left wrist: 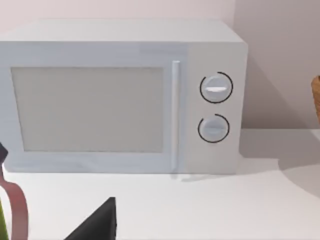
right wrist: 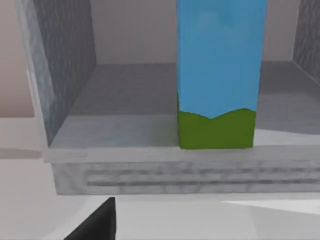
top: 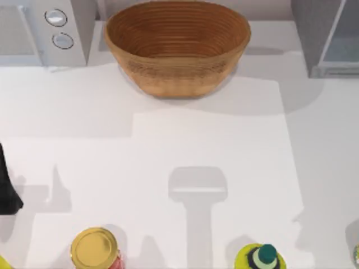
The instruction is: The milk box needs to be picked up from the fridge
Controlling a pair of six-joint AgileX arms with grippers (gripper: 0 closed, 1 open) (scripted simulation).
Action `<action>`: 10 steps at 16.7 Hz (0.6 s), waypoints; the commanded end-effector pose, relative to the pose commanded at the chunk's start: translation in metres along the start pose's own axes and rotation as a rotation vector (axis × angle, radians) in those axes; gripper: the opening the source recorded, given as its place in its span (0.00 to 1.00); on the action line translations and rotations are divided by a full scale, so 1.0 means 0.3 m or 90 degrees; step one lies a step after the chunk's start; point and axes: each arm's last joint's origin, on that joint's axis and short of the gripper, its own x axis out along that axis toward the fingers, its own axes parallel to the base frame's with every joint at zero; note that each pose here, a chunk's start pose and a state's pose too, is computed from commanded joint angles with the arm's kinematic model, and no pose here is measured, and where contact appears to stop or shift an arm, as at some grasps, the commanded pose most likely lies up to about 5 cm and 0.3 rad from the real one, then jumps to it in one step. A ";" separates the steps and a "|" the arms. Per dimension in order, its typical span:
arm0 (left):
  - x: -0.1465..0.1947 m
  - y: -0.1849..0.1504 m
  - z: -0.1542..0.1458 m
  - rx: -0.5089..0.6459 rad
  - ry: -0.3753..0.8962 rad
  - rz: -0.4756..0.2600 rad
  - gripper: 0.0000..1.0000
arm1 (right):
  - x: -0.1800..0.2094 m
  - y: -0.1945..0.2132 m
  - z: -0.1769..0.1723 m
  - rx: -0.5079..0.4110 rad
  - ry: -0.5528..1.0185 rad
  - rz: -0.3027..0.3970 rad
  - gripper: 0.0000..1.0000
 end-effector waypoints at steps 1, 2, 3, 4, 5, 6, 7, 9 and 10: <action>0.000 0.000 0.000 0.000 0.000 0.000 1.00 | 0.006 -0.016 -0.012 -0.003 -0.006 0.000 1.00; 0.000 0.000 0.000 0.000 0.000 0.000 1.00 | 0.011 -0.030 -0.023 -0.005 -0.011 0.001 1.00; 0.000 0.000 0.000 0.000 0.000 0.000 1.00 | 0.015 -0.042 -0.032 -0.008 -0.016 0.001 1.00; 0.000 0.000 0.000 0.000 0.000 0.000 1.00 | 0.018 -0.051 -0.041 -0.010 -0.020 0.001 1.00; 0.000 0.000 0.000 0.000 0.000 0.000 1.00 | 0.020 -0.058 -0.047 -0.012 -0.023 0.001 1.00; 0.000 0.000 0.000 0.000 0.000 0.000 1.00 | 0.021 -0.062 -0.050 -0.013 -0.025 0.001 1.00; 0.000 0.000 0.000 0.000 0.000 0.000 1.00 | 0.021 -0.063 -0.052 -0.014 -0.025 0.001 1.00; 0.000 0.000 0.000 0.000 0.000 0.000 1.00 | 0.021 -0.063 -0.052 -0.014 -0.025 0.001 1.00; 0.000 0.000 0.000 0.000 0.000 0.000 1.00 | 0.021 -0.063 -0.052 -0.014 -0.025 0.001 1.00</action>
